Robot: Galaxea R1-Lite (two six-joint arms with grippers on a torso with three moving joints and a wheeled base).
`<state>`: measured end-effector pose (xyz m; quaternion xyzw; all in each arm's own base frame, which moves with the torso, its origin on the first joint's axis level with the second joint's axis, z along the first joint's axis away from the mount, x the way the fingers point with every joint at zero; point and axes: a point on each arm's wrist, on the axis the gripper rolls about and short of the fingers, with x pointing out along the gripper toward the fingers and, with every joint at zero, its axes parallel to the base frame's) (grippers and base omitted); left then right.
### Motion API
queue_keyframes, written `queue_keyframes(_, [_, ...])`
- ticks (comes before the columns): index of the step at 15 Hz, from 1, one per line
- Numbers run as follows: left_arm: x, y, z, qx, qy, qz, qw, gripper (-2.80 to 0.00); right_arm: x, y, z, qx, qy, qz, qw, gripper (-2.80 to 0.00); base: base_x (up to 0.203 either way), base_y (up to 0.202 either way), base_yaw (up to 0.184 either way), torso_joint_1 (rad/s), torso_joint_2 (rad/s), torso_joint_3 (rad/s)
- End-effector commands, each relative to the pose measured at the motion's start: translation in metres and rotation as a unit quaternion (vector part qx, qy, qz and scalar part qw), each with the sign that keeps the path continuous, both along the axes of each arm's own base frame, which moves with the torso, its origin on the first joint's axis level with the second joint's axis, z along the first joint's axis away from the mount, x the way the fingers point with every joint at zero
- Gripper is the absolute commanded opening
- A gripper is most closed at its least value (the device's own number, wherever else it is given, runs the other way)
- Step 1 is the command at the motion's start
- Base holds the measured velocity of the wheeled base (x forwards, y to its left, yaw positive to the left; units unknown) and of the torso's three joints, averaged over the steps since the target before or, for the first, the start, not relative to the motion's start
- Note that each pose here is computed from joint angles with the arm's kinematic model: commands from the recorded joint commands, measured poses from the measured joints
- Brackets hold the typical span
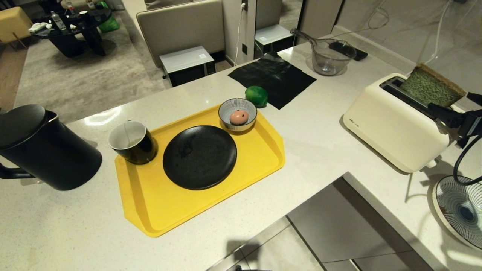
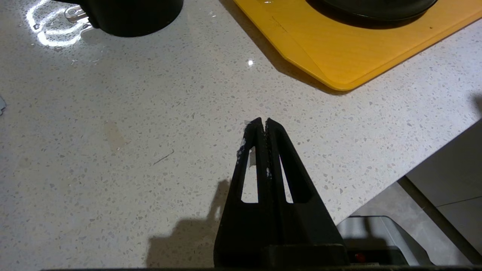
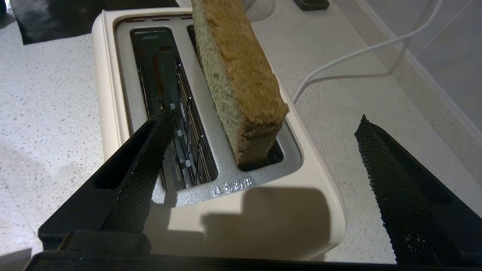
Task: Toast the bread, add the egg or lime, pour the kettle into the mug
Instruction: Put the baked bread on a plate
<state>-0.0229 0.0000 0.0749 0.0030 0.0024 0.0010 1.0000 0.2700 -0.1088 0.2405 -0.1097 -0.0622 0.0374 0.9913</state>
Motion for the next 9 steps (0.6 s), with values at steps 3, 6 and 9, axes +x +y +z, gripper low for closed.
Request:
queue_keyframes(3, [0.000, 0.000, 0.000, 0.000, 0.001, 0.000, 1.0000, -2.80, 0.003, 0.002, 0.003, -0.003, -0.006, 0.006, 1.000, 0.00, 0.000, 0.000, 0.000, 0.000, 0.00, 0.000])
queue_keyframes(6, [0.000, 0.000, 0.000, 0.000, 0.000, 0.001, 1.0000, -2.80, 0.010, -0.001, 0.004, -0.005, -0.010, 0.006, 1.000, 0.00, 0.000, 0.000, 0.000, 0.000, 0.00, 0.000])
queue_keyframes(9, [0.000, 0.000, 0.000, 0.000, 0.000, 0.000, 1.0000, -2.80, 0.017, -0.002, 0.006, -0.007, -0.014, 0.009, 1.000, 0.00, 0.000, 0.000, 0.000, 0.000, 0.00, 0.000])
